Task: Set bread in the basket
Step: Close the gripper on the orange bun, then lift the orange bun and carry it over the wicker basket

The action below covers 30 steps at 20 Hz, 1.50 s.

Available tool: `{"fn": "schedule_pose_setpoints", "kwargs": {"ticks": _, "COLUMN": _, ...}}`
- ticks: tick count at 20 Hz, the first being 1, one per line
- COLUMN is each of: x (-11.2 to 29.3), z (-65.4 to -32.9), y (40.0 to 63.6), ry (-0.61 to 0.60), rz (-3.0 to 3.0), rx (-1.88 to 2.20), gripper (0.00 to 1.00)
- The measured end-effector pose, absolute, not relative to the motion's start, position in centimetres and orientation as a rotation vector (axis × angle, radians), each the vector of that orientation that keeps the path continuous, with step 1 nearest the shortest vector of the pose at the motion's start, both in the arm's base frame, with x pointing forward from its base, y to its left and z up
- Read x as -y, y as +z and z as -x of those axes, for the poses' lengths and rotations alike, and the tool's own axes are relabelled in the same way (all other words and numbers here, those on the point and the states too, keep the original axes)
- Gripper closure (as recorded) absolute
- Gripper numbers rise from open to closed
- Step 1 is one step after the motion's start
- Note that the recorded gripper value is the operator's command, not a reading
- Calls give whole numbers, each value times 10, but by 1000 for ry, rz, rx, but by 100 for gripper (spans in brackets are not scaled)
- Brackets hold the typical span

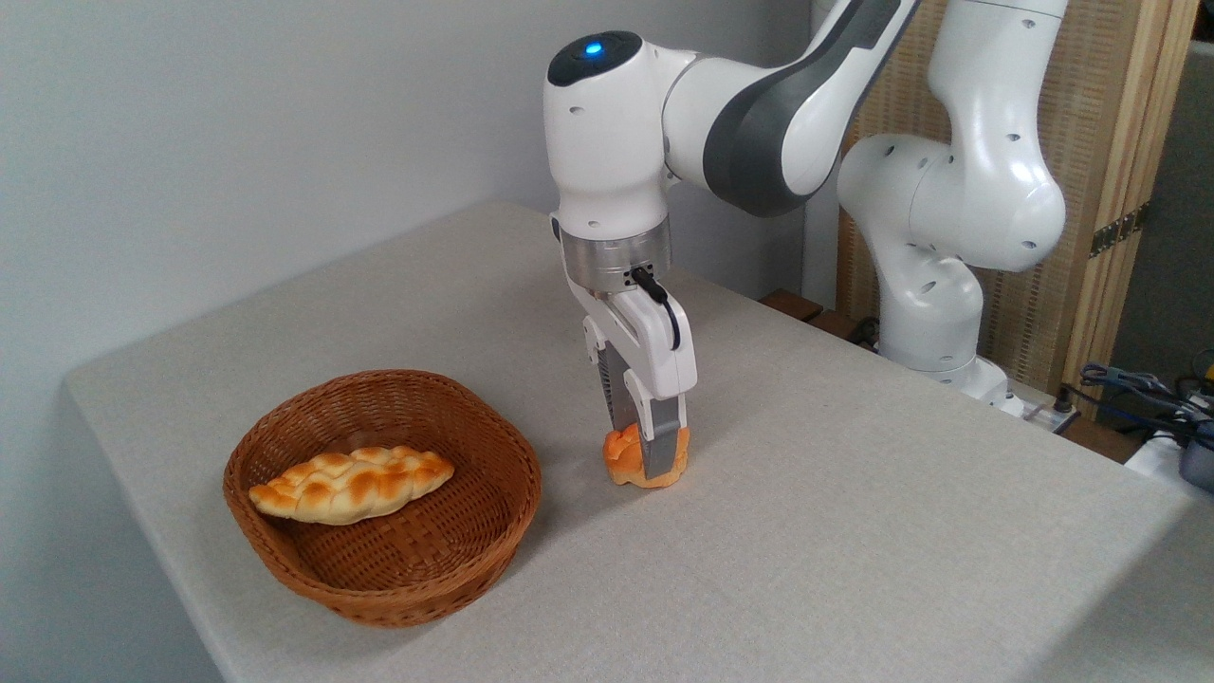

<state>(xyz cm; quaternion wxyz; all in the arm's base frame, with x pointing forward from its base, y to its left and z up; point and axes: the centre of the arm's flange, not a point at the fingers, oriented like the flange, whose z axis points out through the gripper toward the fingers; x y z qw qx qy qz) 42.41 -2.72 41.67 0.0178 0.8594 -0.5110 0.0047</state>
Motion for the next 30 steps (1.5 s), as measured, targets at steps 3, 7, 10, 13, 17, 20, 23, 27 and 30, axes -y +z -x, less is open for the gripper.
{"fn": "schedule_pose_setpoints", "kwargs": {"ticks": 3, "x": 27, "z": -424, "y": 417, "ry": 14, "rz": -2670, "rx": 1587, "gripper": 80}}
{"fn": "schedule_pose_setpoints", "kwargs": {"ticks": 7, "x": 27, "z": -424, "y": 416, "ry": 12, "rz": -2669, "rx": 1587, "gripper": 83}}
{"fn": "schedule_pose_setpoints", "kwargs": {"ticks": 10, "x": 27, "z": -423, "y": 416, "ry": 2, "rz": -2666, "rx": 1586, "gripper": 83}}
{"fn": "schedule_pose_setpoints", "kwargs": {"ticks": 13, "x": 27, "z": -423, "y": 417, "ry": 0, "rz": -2665, "rx": 1585, "gripper": 83}}
{"fn": "schedule_pose_setpoints", "kwargs": {"ticks": 17, "x": 27, "z": -438, "y": 456, "ry": 42, "rz": -2674, "rx": 1592, "gripper": 83}}
{"fn": "schedule_pose_setpoints", "kwargs": {"ticks": 20, "x": 29, "z": -464, "y": 510, "ry": 166, "rz": -2704, "rx": 1613, "gripper": 82}}
{"fn": "schedule_pose_setpoints", "kwargs": {"ticks": 23, "x": 32, "z": -501, "y": 530, "ry": 233, "rz": -2715, "rx": 1610, "gripper": 81}}
{"fn": "schedule_pose_setpoints", "kwargs": {"ticks": 27, "x": 35, "z": -549, "y": 493, "ry": 339, "rz": -2725, "rx": 1567, "gripper": 77}}
{"fn": "schedule_pose_setpoints", "kwargs": {"ticks": 30, "x": 37, "z": -571, "y": 465, "ry": 422, "rz": -2726, "rx": 1488, "gripper": 68}}
